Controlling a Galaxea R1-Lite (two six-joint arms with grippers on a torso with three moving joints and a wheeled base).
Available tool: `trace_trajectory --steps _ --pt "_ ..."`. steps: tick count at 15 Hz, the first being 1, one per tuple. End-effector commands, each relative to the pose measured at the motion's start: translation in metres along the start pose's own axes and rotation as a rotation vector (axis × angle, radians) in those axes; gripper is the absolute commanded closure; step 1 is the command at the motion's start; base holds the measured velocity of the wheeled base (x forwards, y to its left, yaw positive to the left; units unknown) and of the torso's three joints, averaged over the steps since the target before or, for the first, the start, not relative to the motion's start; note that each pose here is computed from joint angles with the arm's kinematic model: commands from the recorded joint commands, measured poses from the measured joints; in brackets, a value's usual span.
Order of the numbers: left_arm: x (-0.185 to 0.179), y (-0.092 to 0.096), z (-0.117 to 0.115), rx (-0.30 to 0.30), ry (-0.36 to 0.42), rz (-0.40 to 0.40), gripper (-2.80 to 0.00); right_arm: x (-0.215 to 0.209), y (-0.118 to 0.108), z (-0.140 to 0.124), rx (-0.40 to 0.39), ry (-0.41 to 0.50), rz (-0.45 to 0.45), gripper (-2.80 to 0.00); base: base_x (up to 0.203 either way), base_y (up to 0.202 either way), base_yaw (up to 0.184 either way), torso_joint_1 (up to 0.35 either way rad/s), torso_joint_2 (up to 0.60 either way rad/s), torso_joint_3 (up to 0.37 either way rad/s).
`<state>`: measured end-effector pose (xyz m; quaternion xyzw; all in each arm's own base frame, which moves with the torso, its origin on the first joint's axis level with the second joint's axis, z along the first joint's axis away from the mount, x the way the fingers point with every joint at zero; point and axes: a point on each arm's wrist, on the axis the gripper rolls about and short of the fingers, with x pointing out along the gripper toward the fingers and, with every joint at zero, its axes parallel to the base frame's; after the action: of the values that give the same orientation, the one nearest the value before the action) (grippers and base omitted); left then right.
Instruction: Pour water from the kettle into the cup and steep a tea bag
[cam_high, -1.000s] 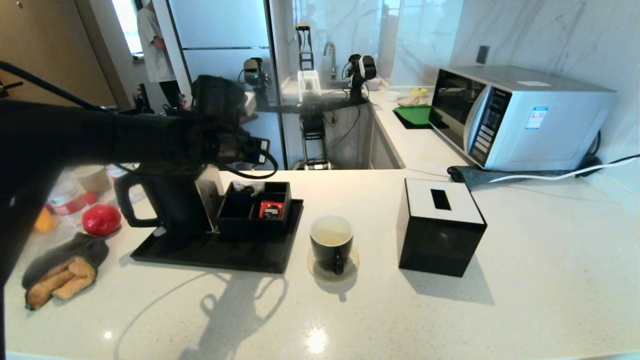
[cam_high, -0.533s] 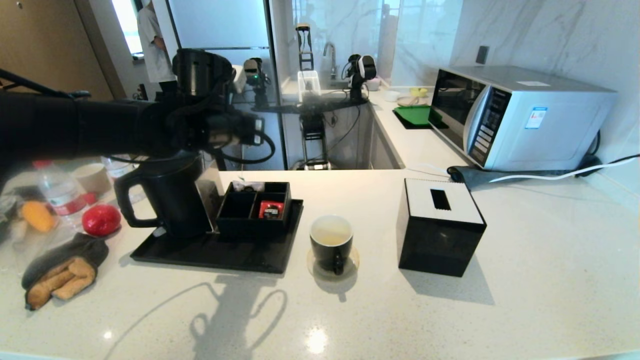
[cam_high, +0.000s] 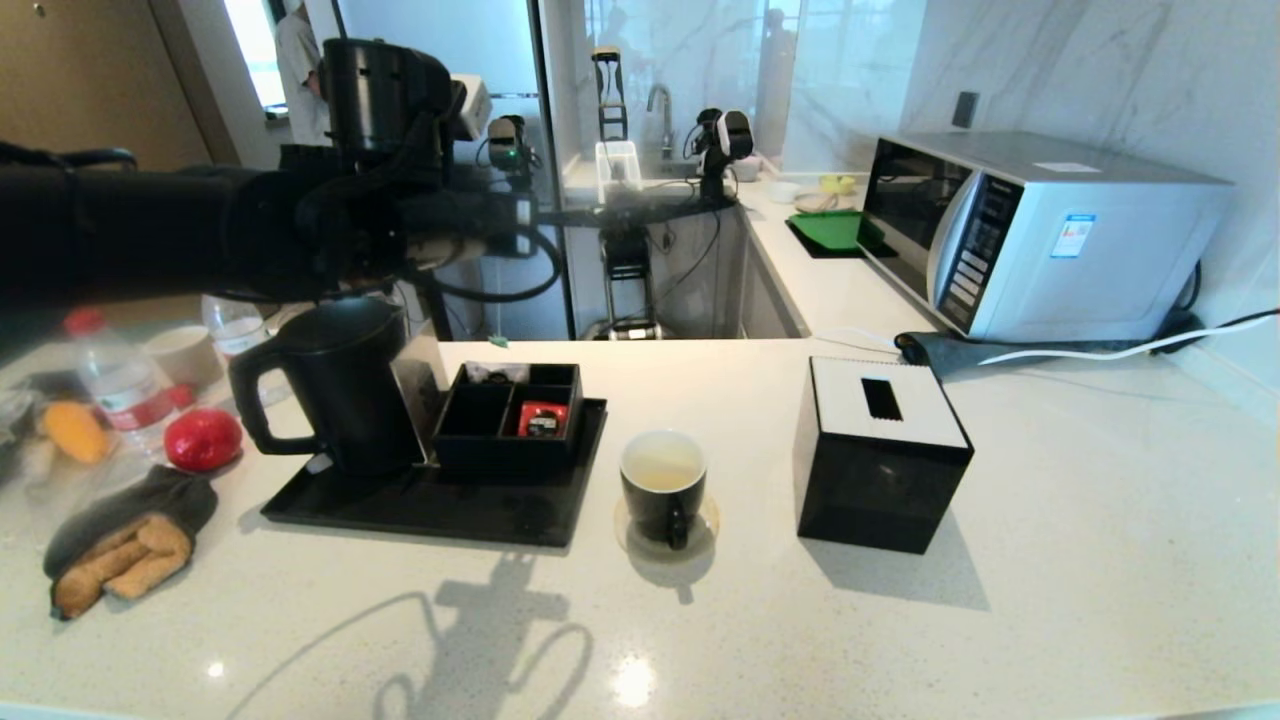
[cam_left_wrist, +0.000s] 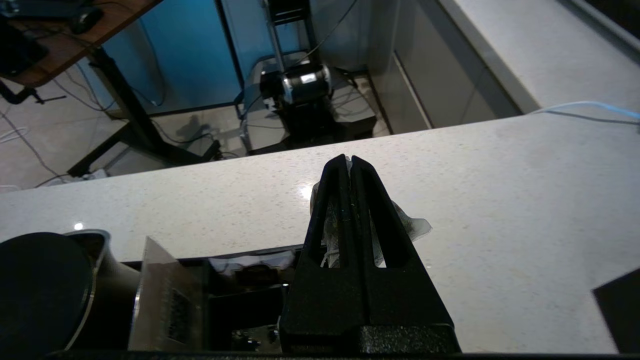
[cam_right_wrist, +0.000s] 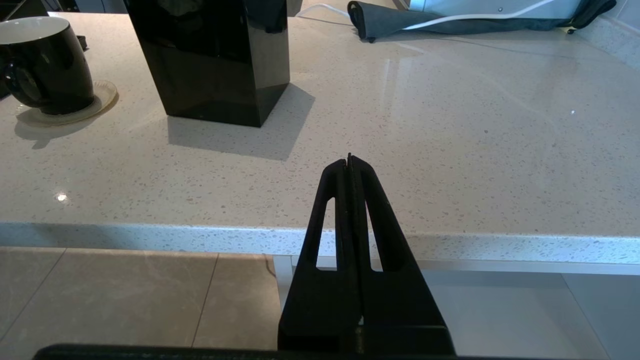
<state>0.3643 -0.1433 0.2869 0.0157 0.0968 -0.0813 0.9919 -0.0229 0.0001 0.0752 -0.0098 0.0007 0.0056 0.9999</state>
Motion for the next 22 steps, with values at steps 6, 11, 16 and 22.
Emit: trace_trajectory --steps 6,11,16,22 --pt "-0.031 -0.017 0.019 -0.025 -0.058 -0.063 0.00 0.000 0.000 0.000 0.000 0.002 0.001 0.00 0.000 0.000 0.000 0.000 0.00 0.000" --pt "-0.061 -0.026 0.020 -0.019 -0.062 -0.111 0.00 0.000 0.000 0.000 -0.003 0.000 0.001 0.00 0.000 0.000 0.000 0.000 0.00 0.000" --pt "-0.079 -0.022 0.012 -0.009 -0.038 -0.116 0.00 0.000 0.000 0.000 -0.009 -0.002 -0.001 0.00 0.000 0.000 0.000 0.000 0.00 0.000" --pt "-0.085 -0.022 0.008 -0.005 -0.025 -0.122 0.00 -0.006 0.000 0.030 0.000 -0.084 0.040 0.00 0.000 0.000 0.000 0.000 0.00 0.000"
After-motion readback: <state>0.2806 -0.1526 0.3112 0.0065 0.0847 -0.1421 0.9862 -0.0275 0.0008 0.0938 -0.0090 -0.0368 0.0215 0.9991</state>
